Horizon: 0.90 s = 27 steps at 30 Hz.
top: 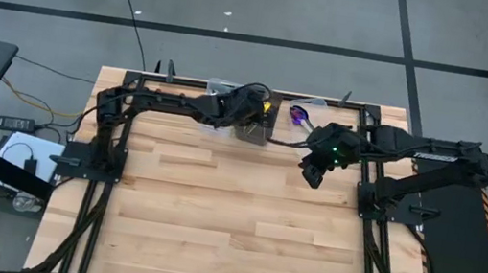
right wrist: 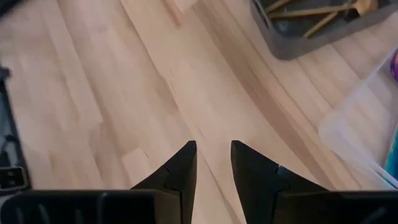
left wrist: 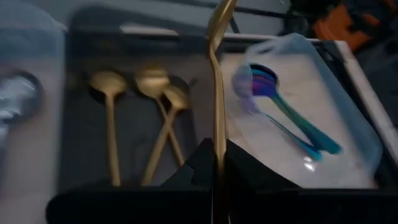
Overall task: Sort silverware by color (type)
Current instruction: Put the gold spoon into the black transparent bin
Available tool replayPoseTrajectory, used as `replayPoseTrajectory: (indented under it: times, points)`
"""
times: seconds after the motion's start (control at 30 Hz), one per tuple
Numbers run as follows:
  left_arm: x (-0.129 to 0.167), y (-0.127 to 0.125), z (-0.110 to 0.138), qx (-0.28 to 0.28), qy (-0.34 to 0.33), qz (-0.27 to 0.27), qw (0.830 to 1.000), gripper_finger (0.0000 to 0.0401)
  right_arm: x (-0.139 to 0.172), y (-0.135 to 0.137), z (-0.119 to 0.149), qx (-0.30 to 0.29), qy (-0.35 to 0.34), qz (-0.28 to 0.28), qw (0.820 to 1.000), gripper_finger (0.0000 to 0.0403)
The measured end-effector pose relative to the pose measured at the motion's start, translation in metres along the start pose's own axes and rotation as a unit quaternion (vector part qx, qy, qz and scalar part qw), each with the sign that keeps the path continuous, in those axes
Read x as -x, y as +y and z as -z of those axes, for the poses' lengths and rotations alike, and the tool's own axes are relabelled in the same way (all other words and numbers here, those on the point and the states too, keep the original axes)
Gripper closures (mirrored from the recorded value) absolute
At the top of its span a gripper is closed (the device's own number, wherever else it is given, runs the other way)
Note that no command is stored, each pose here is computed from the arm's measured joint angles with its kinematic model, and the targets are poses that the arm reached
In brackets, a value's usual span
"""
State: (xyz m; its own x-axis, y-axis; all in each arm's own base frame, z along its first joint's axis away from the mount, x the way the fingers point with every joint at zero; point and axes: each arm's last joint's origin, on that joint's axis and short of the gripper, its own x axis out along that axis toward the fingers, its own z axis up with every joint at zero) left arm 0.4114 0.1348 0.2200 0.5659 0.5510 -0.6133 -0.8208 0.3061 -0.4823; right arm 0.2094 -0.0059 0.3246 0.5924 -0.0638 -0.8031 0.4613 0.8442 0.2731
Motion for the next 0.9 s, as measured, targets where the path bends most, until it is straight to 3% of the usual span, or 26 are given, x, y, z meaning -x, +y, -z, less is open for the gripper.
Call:
replayPoseTrajectory:
  times: [0.2, 0.4, 0.6, 0.9]
  points:
    - [-0.004, 0.004, -0.003, -0.079, -0.034, -0.032, 0.996, 0.0377, -0.009, -0.002, 0.003, 0.009, 0.033, 0.03, 0.999, 0.0293]
    - [-0.023, 0.015, 0.007, -0.17, -0.018, -0.062, 0.983, 0.0377, -0.008, -0.004, 0.004, 0.04, 0.03, 0.048, 0.998, 0.0293]
    - [-0.047, 0.023, 0.023, -0.2, -0.003, -0.074, 0.977, 0.0377, -0.008, -0.003, 0.003, 0.086, 0.031, 0.045, 0.995, 0.0293]
    - [-0.057, 0.03, 0.03, -0.205, 0.005, -0.087, 0.975, 0.0377, -0.008, -0.003, 0.003, 0.097, 0.032, 0.045, 0.994, 0.0293]
